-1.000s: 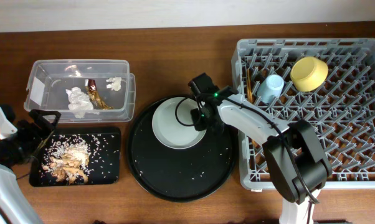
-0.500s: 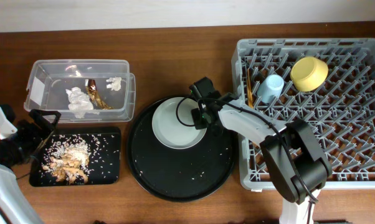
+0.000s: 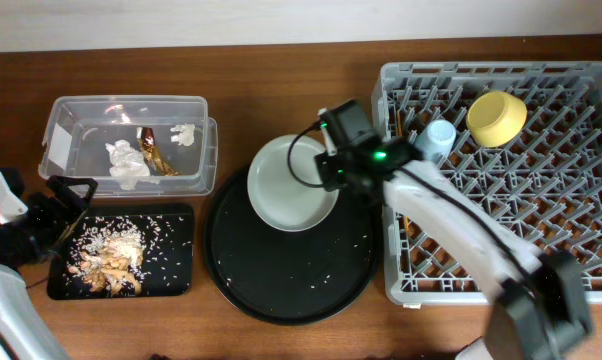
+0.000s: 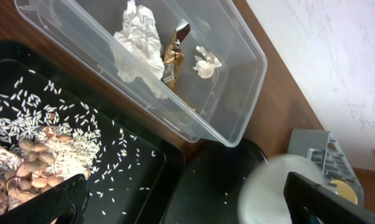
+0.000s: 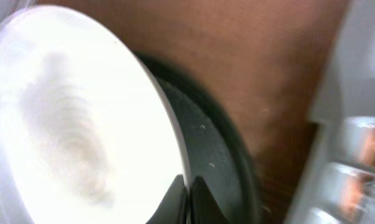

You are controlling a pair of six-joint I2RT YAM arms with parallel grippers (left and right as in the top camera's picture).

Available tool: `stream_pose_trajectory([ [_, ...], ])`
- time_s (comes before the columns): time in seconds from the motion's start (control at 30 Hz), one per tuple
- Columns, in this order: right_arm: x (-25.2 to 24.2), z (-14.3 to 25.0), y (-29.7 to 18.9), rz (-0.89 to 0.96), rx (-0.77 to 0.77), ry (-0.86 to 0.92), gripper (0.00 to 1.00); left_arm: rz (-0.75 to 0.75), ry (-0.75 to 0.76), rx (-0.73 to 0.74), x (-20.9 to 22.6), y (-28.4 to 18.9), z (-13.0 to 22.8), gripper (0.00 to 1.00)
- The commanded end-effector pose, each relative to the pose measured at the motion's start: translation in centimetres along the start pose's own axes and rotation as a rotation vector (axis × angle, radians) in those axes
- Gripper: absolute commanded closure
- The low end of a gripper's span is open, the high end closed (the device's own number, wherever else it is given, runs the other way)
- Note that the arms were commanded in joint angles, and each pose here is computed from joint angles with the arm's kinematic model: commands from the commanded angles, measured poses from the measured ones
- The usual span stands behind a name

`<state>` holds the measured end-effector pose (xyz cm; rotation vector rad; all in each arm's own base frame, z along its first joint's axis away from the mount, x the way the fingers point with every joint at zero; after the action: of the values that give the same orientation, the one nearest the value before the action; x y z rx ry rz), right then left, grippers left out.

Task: Sort waste into correct bins and load items into the dishwasher rack
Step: 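Lift the white plate with the right gripper and carry it to the rack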

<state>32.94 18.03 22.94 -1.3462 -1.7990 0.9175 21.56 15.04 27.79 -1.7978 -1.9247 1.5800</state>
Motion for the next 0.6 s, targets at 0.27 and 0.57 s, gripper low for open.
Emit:
stream_pose_trajectory([
  [0.27, -14.6, 3.9, -21.2, 0.881, -0.153, -0.077, 0.96, 0.009, 0.008, -0.013, -0.3, -0.3, -0.3, 0.00],
  [0.57, -21.6, 1.3, -14.6, 1.016, 0.178, -0.194, 0.96, 0.009, 0.008, -0.013, -0.3, -0.3, -0.3, 0.00],
])
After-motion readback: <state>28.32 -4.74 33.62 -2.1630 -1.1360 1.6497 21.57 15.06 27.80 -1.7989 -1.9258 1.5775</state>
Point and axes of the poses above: each gripper's point midway between its finger pads, its own y axis out along the fingers, its own x axis along the line the jaws close on, z = x × y, the point moved 10 cm from there along -y, back along the fingers, and after that the axes turned 9 degrees about y, right-handed, at the moved point
